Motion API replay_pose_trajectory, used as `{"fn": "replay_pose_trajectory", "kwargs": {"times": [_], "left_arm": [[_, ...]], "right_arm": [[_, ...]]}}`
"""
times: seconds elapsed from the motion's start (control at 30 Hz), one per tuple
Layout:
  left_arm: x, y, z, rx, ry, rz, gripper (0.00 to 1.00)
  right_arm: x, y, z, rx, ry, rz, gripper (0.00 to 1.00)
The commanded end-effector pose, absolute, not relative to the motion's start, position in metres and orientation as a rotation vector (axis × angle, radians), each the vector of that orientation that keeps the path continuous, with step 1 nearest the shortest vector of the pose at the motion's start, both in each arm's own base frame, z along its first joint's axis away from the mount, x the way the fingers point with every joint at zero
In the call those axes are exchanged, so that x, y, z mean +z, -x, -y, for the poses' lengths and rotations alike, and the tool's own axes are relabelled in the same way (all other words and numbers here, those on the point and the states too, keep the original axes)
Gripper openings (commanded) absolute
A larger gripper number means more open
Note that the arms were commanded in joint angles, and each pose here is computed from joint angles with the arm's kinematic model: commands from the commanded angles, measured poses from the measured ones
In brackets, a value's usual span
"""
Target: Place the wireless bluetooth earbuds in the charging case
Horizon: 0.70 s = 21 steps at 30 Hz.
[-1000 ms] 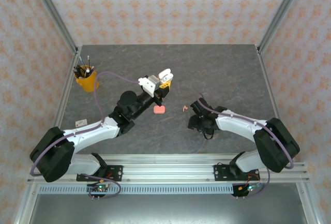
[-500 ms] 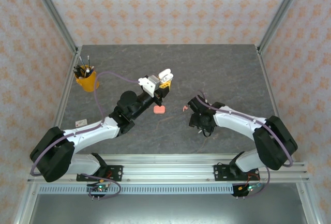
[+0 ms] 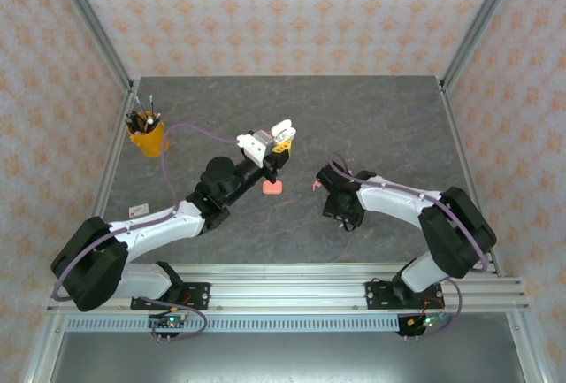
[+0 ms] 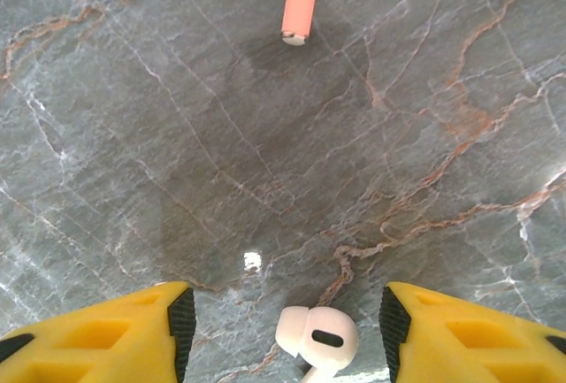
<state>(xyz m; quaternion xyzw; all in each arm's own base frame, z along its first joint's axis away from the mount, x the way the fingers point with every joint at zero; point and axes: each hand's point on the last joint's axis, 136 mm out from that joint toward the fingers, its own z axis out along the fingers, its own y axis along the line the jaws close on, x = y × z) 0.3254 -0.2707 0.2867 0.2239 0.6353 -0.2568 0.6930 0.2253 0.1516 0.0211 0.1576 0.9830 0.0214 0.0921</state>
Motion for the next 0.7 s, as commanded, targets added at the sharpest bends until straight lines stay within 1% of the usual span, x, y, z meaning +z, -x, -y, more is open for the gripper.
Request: {"fn": "replay_pose_trajectory", "kwargs": {"times": [0.0, 0.2, 0.57, 0.67], "left_arm": [[0.301, -0.323, 0.268, -0.569, -0.479, -1.363, 0.00], [0.300, -0.324, 0.269, -0.570, -0.479, -1.363, 0.00], [0.300, -0.325, 0.269, -0.575, -0.475, -1.363, 0.00], [0.300, -0.325, 0.269, -0.576, -0.474, -1.363, 0.00]], "right_arm": [[0.018, -0.219, -0.143, -0.006, -0.460, -2.933, 0.56], [0.016, -0.214, -0.139, -0.029, -0.453, -2.944, 0.54], [0.013, -0.211, -0.134, -0.067, -0.435, -2.957, 0.52], [0.012, -0.210, -0.133, -0.074, -0.431, -2.960, 0.50]]}}
